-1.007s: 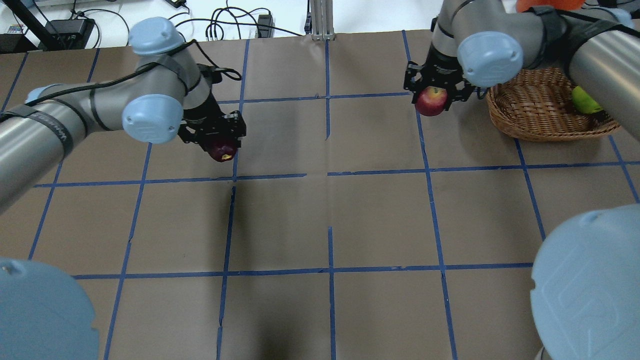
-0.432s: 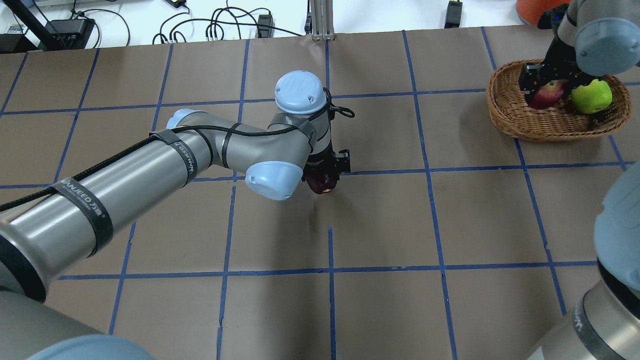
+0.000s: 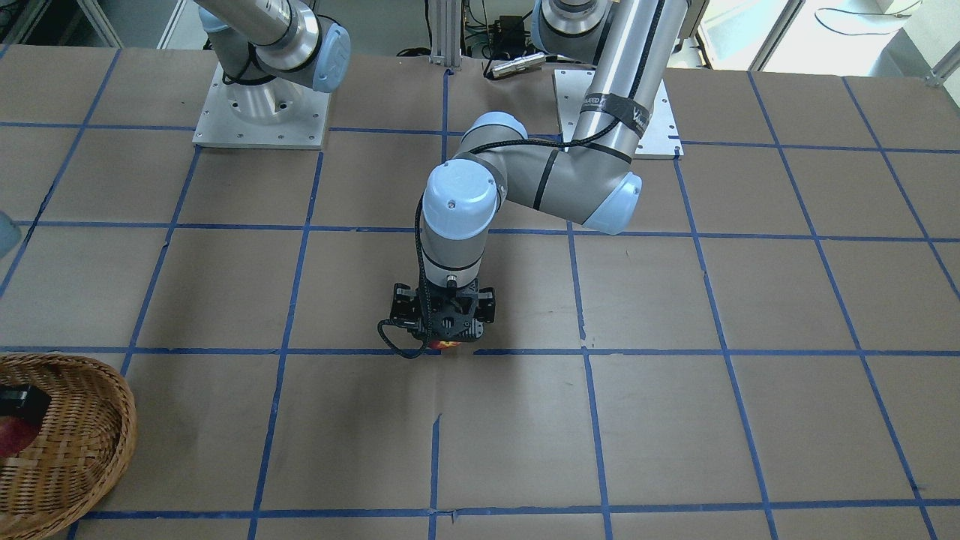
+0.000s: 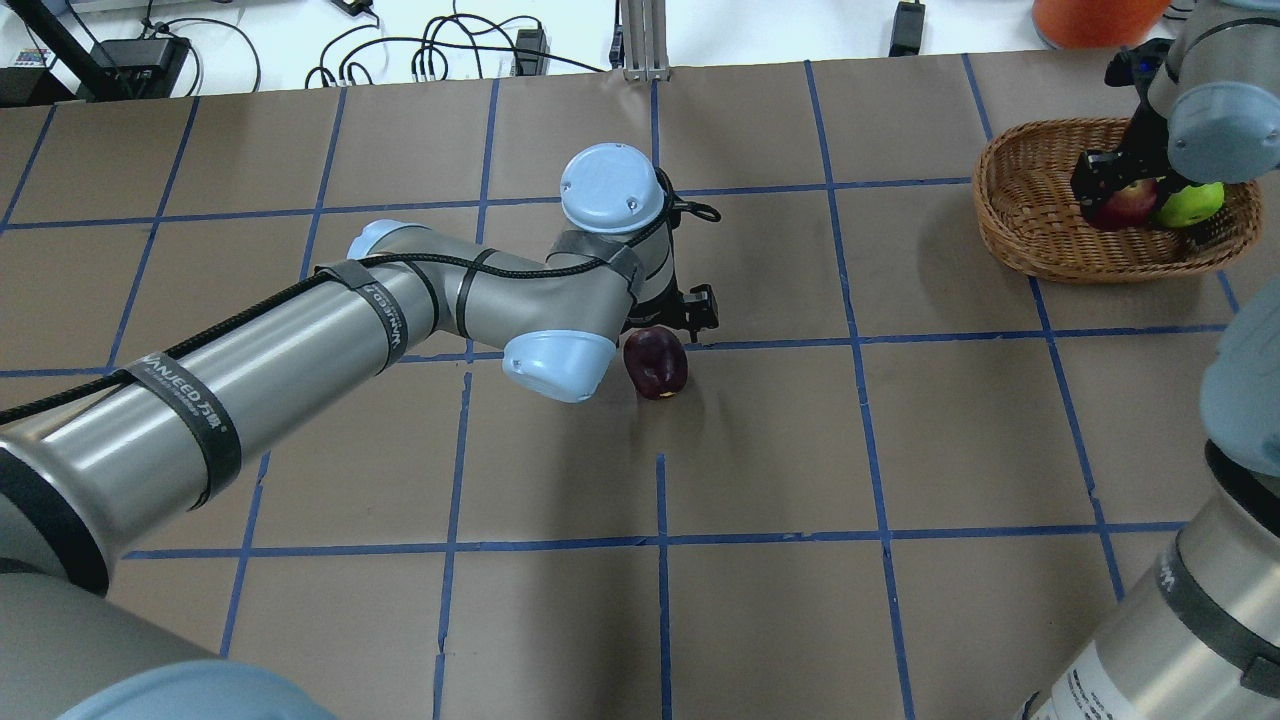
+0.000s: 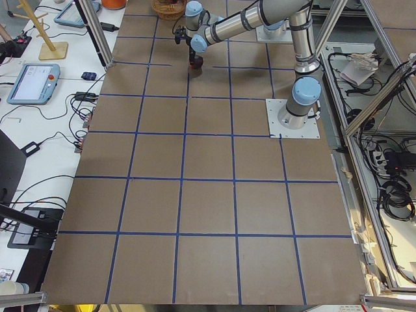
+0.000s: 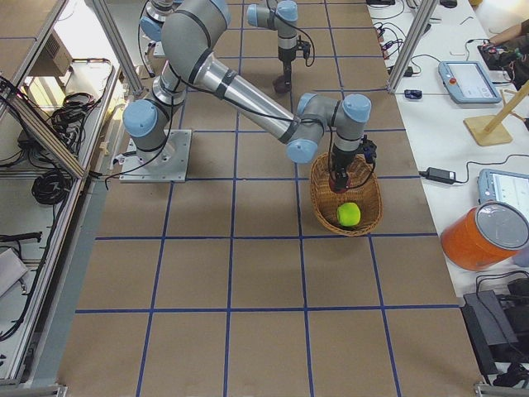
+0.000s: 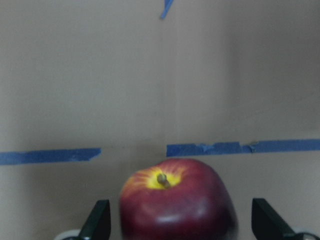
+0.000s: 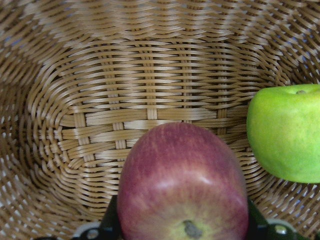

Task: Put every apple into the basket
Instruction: 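Release dark red apple at center with left while right releases in basket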

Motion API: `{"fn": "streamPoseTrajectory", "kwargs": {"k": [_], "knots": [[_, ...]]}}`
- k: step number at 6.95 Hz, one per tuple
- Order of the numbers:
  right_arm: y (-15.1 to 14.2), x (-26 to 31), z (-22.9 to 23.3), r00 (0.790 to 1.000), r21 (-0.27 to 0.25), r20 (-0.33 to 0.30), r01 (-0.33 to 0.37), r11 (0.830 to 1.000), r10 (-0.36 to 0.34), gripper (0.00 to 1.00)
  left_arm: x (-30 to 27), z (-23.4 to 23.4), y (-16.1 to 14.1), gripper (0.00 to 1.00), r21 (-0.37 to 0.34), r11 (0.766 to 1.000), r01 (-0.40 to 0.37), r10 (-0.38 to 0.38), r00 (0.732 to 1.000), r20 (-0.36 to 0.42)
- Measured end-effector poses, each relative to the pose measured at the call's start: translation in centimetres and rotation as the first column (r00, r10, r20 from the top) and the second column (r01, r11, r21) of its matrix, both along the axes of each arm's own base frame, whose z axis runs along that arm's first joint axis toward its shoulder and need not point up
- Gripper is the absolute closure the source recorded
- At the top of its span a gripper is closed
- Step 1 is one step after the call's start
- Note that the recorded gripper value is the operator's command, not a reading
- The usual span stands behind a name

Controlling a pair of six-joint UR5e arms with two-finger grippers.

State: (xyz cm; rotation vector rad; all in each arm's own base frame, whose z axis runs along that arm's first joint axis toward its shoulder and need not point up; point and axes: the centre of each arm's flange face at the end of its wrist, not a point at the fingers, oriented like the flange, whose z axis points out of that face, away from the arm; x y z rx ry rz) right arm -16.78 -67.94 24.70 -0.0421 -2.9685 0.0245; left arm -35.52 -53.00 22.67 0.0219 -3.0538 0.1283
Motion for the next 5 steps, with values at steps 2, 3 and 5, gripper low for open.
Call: {"fn": "streamPoseTrajectory", "kwargs": {"k": [2, 3, 5], "knots": [[-0.3, -0.5, -0.6, 1.0, -0.013, 0.004, 0.007, 1.0, -0.007, 0.0, 3.2, 6.0, -0.6, 0.0, 0.043, 0.998, -0.048, 0.048, 0.999, 0.017], [-0.2, -0.4, 0.0, 1.0, -0.017, 0.004, 0.008, 1.0, -0.008, 0.0, 5.7, 10.0, -0.6, 0.0, 0.099, 0.992, -0.083, 0.08, 0.996, 0.041], [1.0, 1.7, 3.4, 0.999, 0.008, 0.032, -0.01, 1.0, 0.009, 0.0, 11.9, 18.0, 0.6, 0.0, 0.213, 0.966, -0.144, 0.129, 0.988, 0.081]]}}
